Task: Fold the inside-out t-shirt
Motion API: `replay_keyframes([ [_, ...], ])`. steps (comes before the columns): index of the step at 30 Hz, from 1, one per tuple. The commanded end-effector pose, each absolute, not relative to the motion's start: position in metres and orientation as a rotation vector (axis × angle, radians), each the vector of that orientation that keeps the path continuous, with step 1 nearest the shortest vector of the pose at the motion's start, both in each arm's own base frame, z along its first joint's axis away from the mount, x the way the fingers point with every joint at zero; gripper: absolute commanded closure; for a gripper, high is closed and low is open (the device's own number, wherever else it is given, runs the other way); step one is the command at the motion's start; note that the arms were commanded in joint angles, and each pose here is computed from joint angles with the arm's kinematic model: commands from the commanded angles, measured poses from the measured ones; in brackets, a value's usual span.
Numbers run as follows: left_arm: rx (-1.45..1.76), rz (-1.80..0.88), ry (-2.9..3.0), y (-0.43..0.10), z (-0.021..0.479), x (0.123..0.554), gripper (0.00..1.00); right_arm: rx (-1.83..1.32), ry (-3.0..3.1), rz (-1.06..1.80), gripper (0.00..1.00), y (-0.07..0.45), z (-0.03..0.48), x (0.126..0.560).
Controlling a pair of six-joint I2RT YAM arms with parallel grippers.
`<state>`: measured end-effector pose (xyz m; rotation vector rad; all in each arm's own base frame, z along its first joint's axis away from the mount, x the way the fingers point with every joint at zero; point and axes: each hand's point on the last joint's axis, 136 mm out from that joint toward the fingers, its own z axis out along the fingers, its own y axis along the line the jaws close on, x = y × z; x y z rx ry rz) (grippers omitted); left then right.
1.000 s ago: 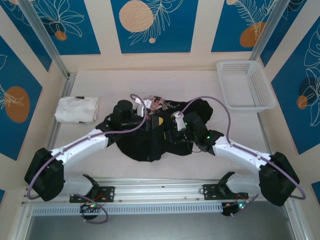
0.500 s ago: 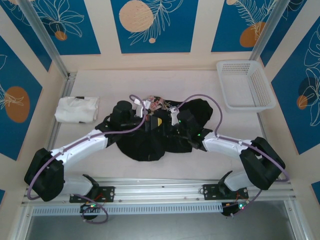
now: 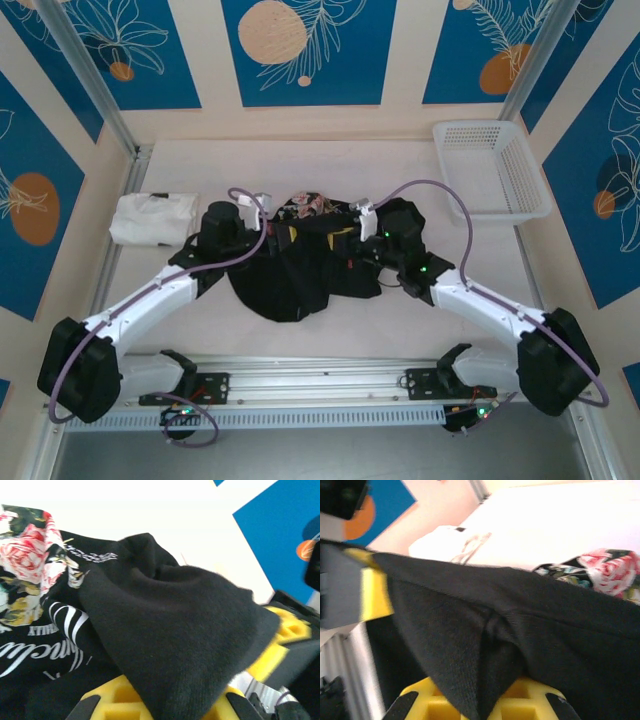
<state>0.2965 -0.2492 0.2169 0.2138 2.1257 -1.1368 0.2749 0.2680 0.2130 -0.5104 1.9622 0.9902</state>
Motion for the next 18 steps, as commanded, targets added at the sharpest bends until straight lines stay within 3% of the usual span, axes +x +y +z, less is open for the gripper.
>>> replay_keyframes([
  [1,0.207,-0.986,2.115,-0.232,0.22,0.308,1.0,-0.639,1.962,1.114,1.0,0.269,0.215,0.244],
  [10,0.236,-0.773,2.168,-0.223,0.193,0.333,0.91,-0.763,1.857,1.365,1.0,0.272,0.247,0.217],
  [18,0.318,-0.612,2.233,-0.209,0.185,0.317,0.5,-0.697,1.915,1.34,1.0,0.264,0.232,0.226],
])
